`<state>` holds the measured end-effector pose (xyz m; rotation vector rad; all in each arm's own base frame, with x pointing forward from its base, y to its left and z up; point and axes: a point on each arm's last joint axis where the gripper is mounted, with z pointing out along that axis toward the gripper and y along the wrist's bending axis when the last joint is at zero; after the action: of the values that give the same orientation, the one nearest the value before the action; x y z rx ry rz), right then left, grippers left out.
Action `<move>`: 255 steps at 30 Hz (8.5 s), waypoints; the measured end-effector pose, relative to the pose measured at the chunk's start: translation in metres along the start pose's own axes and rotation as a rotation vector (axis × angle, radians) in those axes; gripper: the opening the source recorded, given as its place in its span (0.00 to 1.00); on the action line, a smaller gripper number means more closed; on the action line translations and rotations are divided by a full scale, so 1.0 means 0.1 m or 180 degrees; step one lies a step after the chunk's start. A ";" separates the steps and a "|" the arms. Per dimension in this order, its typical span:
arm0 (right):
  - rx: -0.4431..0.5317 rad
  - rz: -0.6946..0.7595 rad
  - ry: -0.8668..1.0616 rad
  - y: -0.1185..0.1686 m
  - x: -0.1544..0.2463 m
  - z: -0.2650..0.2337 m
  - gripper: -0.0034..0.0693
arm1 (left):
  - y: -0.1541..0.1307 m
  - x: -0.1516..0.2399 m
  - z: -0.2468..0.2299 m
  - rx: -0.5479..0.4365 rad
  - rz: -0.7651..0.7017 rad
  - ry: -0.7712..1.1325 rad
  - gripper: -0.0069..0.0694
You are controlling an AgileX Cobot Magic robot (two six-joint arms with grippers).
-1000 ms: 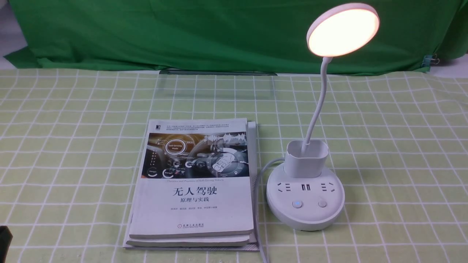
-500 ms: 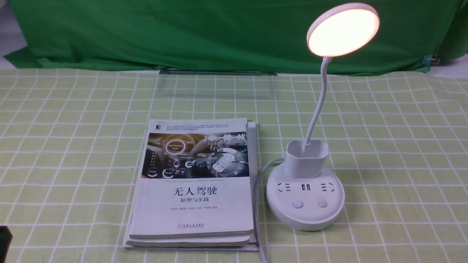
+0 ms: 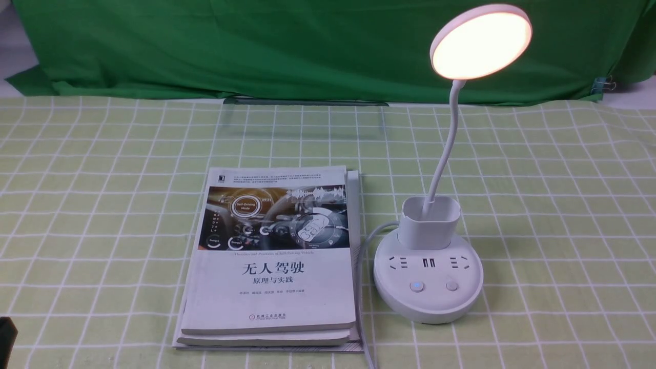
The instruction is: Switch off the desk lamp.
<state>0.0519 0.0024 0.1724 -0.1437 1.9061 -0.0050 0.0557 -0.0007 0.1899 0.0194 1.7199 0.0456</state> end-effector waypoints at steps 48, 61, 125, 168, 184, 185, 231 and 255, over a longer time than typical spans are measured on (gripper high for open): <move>-0.0695 -0.0345 0.2847 0.47 -1.63 0.75 0.09 | 0.00 0.00 0.00 0.0000 0.0000 0.0000 0.09; -0.1115 -0.0696 0.3508 1.24 -1.22 1.52 0.09 | 0.00 0.00 0.00 0.0000 0.0000 0.0000 0.09; -0.1125 -0.0578 0.3288 1.38 -0.96 2.04 0.09 | 0.00 0.00 0.00 0.0000 0.0000 0.0000 0.09; -0.1099 -0.0606 0.3421 1.39 -0.86 2.10 0.09 | 0.00 0.00 0.00 0.0000 0.0000 0.0000 0.09; -0.1282 -0.0566 0.2886 1.25 -1.34 1.47 0.09 | 0.00 0.00 0.00 0.0000 0.0000 0.0000 0.09; -0.1300 -0.0576 0.2863 1.24 -1.34 1.41 0.09 | 0.00 0.00 0.00 0.0000 0.0000 0.0000 0.09; -0.0045 0.0027 -0.0051 0.02 -0.11 0.07 0.09 | 0.00 0.00 0.00 0.0000 0.0000 0.0000 0.09; -0.0041 -0.0104 -0.0041 0.03 -0.01 0.00 0.09 | 0.00 0.00 0.00 0.0000 0.0000 -0.0003 0.09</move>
<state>0.0520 0.0052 0.1734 -0.1832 1.8911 -0.0138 0.0557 -0.0007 0.1899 0.0194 1.7191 0.0456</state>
